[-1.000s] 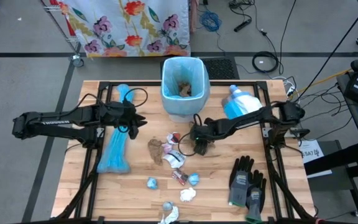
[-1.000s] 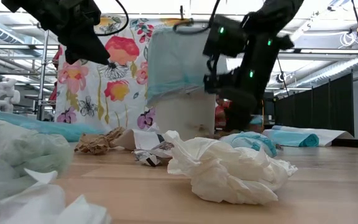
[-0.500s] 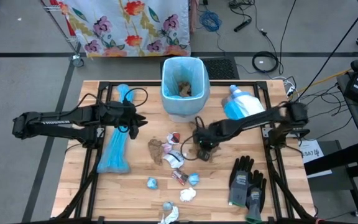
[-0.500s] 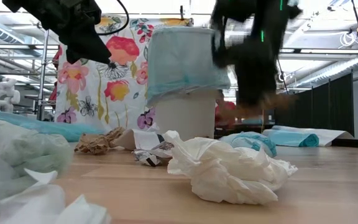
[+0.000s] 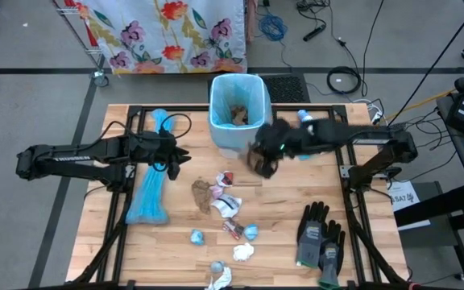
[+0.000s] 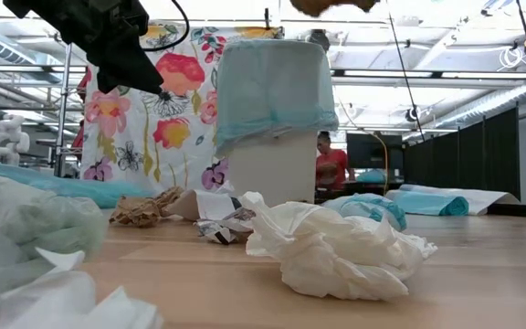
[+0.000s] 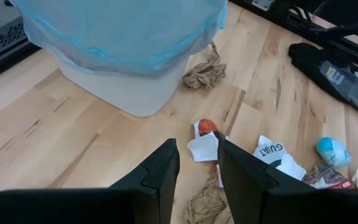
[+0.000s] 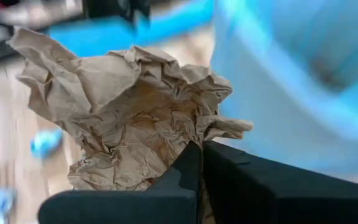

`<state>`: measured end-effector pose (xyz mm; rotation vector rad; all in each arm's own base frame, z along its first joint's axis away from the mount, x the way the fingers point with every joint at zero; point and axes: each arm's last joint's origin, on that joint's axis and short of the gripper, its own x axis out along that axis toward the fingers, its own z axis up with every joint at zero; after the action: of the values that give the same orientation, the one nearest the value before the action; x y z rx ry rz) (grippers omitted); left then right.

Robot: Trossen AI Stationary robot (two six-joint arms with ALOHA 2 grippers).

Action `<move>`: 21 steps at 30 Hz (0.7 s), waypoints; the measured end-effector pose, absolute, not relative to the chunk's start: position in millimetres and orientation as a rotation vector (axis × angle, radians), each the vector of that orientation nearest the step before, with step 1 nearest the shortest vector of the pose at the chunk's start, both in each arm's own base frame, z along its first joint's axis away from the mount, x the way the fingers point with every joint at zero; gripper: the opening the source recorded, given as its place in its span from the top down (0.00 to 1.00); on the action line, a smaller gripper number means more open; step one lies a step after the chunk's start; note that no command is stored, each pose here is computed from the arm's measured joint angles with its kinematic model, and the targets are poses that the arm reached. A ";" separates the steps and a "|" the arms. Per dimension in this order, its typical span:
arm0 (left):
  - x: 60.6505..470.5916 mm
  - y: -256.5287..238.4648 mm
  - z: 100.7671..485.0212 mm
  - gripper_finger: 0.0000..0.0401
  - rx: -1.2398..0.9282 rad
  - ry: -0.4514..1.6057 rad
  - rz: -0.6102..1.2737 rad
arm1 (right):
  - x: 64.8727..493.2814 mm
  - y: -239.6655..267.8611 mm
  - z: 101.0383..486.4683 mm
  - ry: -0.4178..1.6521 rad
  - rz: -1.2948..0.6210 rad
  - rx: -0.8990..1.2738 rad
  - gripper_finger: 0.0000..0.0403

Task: Place trash/remove bag and relplace
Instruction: Put the brown paper into the blue trash bag inside the white trash bin

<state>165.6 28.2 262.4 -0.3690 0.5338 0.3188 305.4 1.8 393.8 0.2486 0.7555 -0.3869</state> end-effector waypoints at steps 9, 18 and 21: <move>165.5 28.2 262.4 0.71 -0.373 0.534 0.320 | 308.4 -52.6 446.4 0.453 -0.518 0.136 1.00; 165.6 28.1 262.4 0.71 -0.374 0.534 0.320 | 321.6 -116.7 445.1 0.325 -0.674 0.102 0.98; 165.5 28.2 262.4 0.71 -0.374 0.534 0.321 | 331.8 -134.6 431.0 0.355 -0.702 0.117 0.94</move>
<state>165.5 28.2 262.4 -0.3736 0.5337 0.3205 331.8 -134.6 431.0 0.1173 0.3554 -0.7019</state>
